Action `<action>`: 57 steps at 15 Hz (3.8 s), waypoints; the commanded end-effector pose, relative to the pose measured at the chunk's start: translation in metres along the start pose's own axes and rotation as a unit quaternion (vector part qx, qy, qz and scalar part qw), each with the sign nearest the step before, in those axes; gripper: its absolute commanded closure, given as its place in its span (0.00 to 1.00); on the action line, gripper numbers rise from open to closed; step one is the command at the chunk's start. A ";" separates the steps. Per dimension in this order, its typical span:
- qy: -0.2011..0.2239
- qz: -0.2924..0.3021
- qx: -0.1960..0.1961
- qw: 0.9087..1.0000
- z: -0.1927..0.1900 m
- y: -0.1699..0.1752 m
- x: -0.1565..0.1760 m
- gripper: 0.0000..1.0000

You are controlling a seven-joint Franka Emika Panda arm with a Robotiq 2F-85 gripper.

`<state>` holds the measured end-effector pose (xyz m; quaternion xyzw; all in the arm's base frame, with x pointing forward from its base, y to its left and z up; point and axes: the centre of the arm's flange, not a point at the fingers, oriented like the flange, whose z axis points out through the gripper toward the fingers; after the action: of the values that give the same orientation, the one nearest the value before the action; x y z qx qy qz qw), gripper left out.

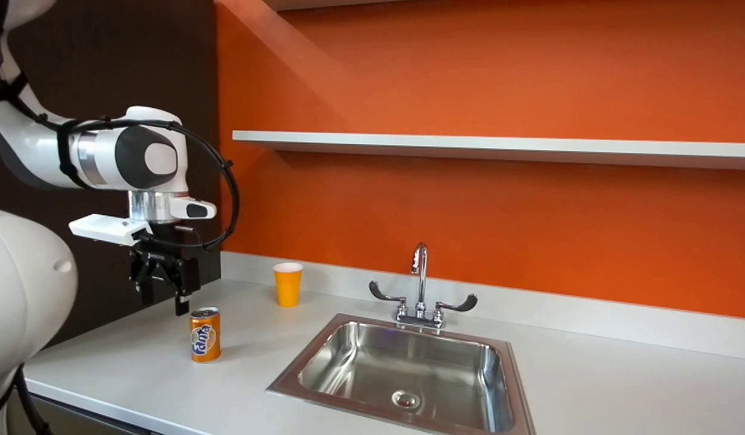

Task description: Put the soda can on the shelf

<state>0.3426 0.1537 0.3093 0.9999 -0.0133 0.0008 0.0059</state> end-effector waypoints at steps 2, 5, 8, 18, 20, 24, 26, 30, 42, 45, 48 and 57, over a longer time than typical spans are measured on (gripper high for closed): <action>0.000 -0.010 -0.016 1.000 0.025 -0.009 0.001 0.00; -0.005 -0.020 -0.020 1.000 0.038 -0.010 0.003 0.00; -0.009 -0.021 -0.015 1.000 0.050 -0.012 0.006 0.00; -0.002 -0.010 -0.002 1.000 0.077 -0.012 0.020 0.00; 0.003 -0.005 -0.001 1.000 0.078 -0.010 0.023 0.00; 0.019 0.008 0.002 1.000 0.078 -0.007 0.031 0.00; 0.026 0.014 0.004 1.000 0.076 -0.007 0.034 0.00; 0.043 0.029 0.011 0.999 0.075 -0.006 0.038 0.00; 0.094 0.067 0.014 0.993 0.076 -0.009 0.045 0.00; 0.102 0.075 0.015 0.992 0.076 -0.009 0.046 0.00; 0.113 0.084 0.019 0.990 0.078 -0.009 0.049 0.00; 0.121 0.095 0.009 0.988 0.084 -0.009 0.056 0.00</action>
<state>0.3923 0.1555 0.2358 0.9888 -0.0972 0.1136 -0.0032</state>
